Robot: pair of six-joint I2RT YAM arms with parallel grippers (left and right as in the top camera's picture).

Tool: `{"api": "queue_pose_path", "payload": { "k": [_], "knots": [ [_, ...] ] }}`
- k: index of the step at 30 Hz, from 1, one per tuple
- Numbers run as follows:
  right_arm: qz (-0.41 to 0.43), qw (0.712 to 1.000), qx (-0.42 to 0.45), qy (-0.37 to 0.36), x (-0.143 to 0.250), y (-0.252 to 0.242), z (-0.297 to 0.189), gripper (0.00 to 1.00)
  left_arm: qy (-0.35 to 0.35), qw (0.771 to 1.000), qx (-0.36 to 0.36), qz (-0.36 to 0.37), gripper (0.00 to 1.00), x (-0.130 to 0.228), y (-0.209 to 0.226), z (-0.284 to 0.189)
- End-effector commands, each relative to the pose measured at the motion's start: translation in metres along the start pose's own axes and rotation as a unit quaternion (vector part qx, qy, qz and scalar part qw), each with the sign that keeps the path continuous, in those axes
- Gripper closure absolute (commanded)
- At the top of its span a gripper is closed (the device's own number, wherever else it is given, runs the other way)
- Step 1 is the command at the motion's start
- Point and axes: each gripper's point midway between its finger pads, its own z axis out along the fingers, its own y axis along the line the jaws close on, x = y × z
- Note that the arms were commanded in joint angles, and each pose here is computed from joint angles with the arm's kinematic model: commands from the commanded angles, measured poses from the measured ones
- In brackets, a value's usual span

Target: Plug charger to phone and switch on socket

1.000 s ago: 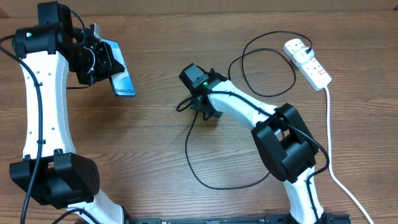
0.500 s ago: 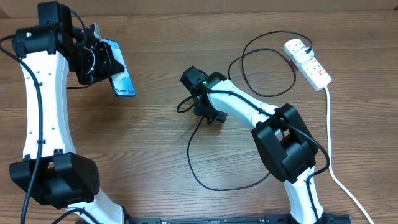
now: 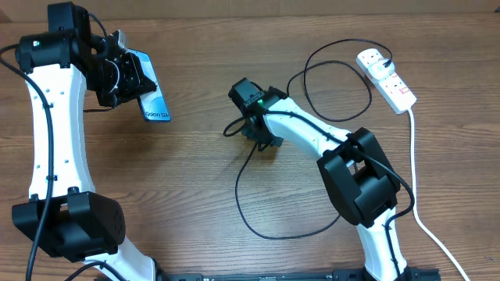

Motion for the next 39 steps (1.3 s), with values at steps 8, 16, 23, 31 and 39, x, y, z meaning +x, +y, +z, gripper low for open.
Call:
{"api": "queue_pose_path", "payload": {
  "k": [8, 16, 23, 31, 39],
  "knots": [
    [-0.011, 1.000, 0.005, 0.004, 0.000, -0.002, 0.013, 0.86, -0.005, 1.000, 0.011, 0.013, 0.96, -0.002, -0.005, -0.003],
    [-0.012, 1.000, 0.007, 0.005, 0.001, -0.002, 0.016, 0.90, -0.004, 1.000, 0.011, 0.013, 0.96, -0.001, -0.005, -0.003],
    [-0.015, 1.000, 0.004, 0.016, 0.006, 0.000, 0.023, 0.96, -0.004, 1.000, 0.011, 0.013, 0.96, -0.001, -0.005, -0.003],
    [-0.100, 0.987, -0.117, 0.039, 0.004, 0.047, -0.028, 0.96, -0.014, 0.983, 0.154, 0.095, 0.96, -0.004, -0.055, -0.012],
    [-0.209, 0.928, -0.308, -0.011, 0.000, 0.084, -0.167, 0.96, -0.057, 0.910, 0.371, 0.179, 0.96, -0.014, -0.118, -0.058]
  ]
}}
